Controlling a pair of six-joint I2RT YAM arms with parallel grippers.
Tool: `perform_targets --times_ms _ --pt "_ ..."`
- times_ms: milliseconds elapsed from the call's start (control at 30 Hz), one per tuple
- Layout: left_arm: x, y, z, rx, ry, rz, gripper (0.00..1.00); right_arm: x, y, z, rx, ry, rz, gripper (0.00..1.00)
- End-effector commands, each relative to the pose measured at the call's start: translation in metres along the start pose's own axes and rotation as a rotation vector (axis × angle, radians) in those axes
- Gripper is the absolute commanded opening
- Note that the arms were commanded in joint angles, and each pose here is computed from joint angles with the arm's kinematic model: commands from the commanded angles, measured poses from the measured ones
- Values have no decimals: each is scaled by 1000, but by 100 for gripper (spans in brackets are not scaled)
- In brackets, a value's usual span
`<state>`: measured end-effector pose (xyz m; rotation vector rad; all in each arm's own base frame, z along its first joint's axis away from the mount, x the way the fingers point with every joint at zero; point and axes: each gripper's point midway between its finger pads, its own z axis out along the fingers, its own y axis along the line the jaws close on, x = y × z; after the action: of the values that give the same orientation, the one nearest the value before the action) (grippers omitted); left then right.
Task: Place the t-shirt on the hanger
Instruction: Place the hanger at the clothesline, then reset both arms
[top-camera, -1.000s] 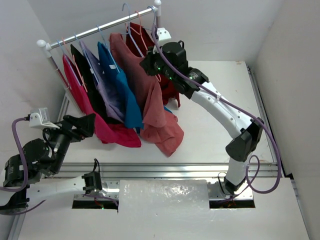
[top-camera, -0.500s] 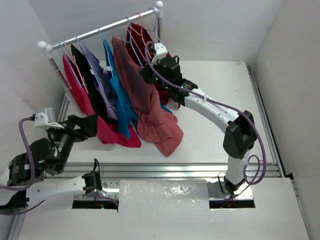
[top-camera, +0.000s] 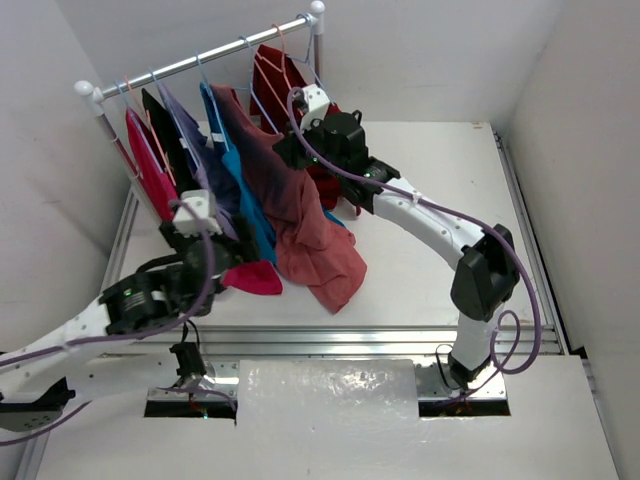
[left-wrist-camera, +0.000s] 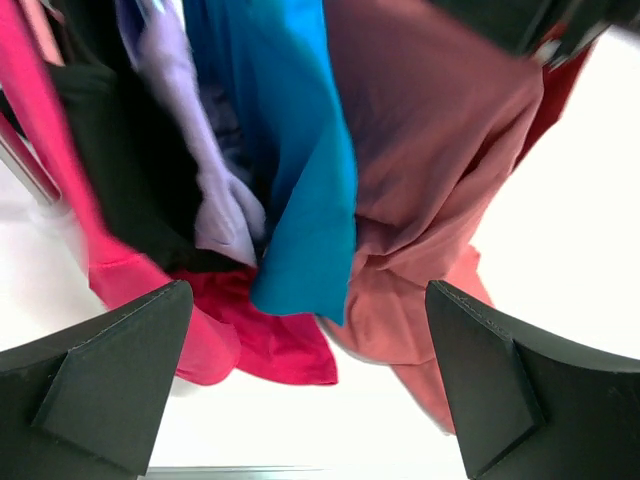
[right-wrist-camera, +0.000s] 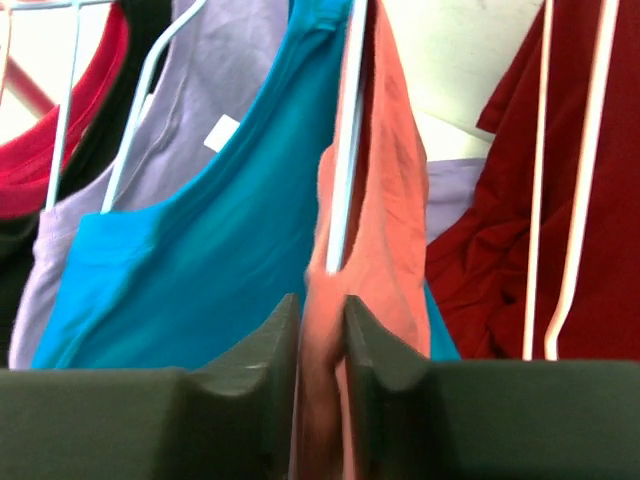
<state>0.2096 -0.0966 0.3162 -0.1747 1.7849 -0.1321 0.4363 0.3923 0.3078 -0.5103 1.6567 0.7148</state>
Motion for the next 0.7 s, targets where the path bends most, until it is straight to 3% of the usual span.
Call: perform_targets --times_ms 0,33,67,100,133,333,467,533,667 --pt "3 -8 10 14 26 -45 100 -25 22 -9 -82 -31 -38 27" --pt "-3 -6 7 23 6 -74 100 -32 23 -20 -80 -39 -36 64" --pt "-5 -3 6 24 -3 -77 100 -18 19 -26 -65 -9 -32 81" --pt "-8 3 4 17 -18 -89 100 -38 23 -45 -63 -57 -36 93" --pt "-8 6 3 10 -22 -85 100 -38 22 -54 -56 -57 -38 99" --pt "-17 44 -10 -96 -63 -141 100 -12 0 -138 93 39 -39 99" --pt "-12 78 -21 -153 -89 -145 100 10 -37 -240 317 121 -91 99" --pt "-16 81 -26 -103 -117 -174 100 41 -70 -292 517 237 -125 99" --pt "-15 73 -24 -35 -149 -164 100 81 -91 -371 659 306 -149 99"
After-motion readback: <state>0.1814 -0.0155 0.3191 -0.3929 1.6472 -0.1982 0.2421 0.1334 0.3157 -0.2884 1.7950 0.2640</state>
